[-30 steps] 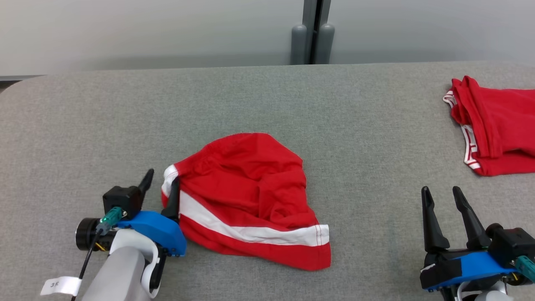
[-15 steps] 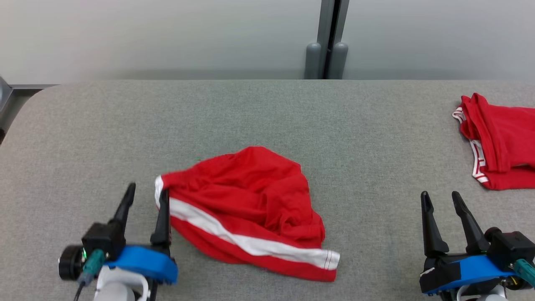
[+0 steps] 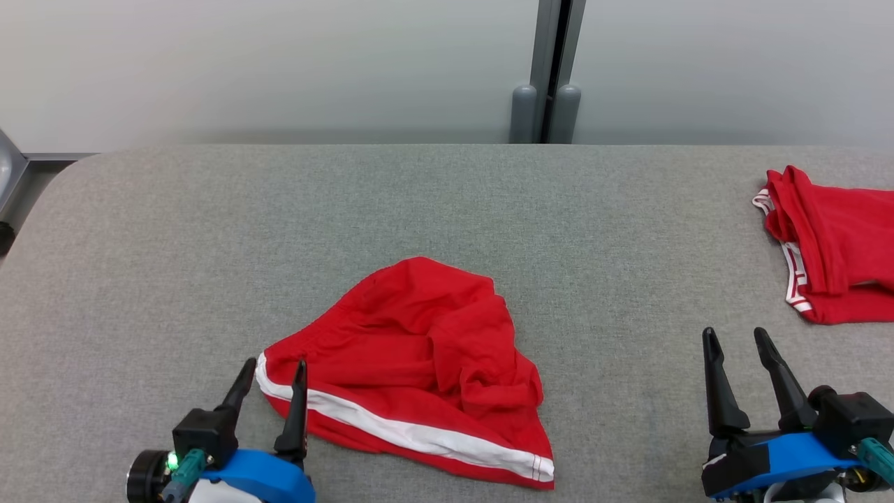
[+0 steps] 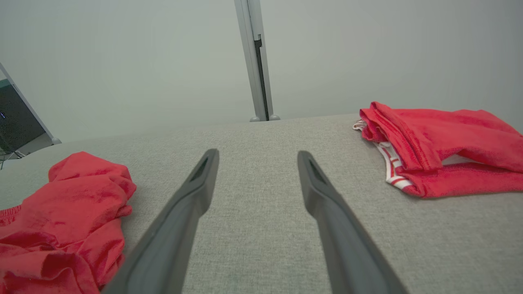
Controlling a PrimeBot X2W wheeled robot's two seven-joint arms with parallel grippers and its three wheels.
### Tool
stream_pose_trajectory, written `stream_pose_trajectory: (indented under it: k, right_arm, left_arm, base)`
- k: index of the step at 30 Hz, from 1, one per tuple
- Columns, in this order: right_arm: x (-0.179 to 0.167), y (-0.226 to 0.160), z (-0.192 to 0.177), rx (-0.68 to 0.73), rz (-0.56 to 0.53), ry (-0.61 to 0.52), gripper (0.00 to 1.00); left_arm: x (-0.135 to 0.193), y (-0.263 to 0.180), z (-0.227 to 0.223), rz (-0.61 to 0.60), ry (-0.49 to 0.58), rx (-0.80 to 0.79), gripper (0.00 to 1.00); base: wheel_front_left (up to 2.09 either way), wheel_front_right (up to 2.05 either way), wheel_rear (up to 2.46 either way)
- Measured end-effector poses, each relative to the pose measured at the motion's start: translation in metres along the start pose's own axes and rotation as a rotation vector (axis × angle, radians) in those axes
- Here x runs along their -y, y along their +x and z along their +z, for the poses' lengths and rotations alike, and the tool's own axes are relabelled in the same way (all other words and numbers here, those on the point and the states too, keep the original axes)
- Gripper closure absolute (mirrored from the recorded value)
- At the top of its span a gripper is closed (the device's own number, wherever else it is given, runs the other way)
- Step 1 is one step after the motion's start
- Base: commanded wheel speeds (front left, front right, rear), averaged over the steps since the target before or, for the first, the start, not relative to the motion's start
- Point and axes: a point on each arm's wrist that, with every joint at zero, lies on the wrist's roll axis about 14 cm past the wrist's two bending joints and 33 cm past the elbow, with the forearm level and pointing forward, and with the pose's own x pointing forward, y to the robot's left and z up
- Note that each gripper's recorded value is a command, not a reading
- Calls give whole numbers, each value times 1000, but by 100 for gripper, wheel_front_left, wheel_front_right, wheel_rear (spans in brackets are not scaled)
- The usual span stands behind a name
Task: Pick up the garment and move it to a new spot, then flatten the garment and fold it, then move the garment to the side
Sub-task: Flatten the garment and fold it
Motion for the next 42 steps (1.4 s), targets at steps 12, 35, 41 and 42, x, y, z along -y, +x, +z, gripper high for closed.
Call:
stream_pose_trajectory:
  k: [12, 35, 41, 42]
  right_arm:
    - [-2, -3, 0, -4, 6, -3, 0]
    - [-99, 26, -27, -183, 304, -58, 0]
    - [-129, 21, -76, -365, 420, -107, 0]
    - [-131, 18, -84, -392, 431, -113, 0]
  left_arm:
    - [-10, -9, 76, 52, 34, 253, 0]
    - [-28, -21, 89, 114, 58, 299, 0]
    - [-36, -22, 87, 143, 50, 292, 0]
    - [-36, -23, 87, 145, 50, 292, 0]
  base:
    - [0, 0, 0]
    - [0, 0, 0]
    - [0, 0, 0]
    - [0, 0, 0]
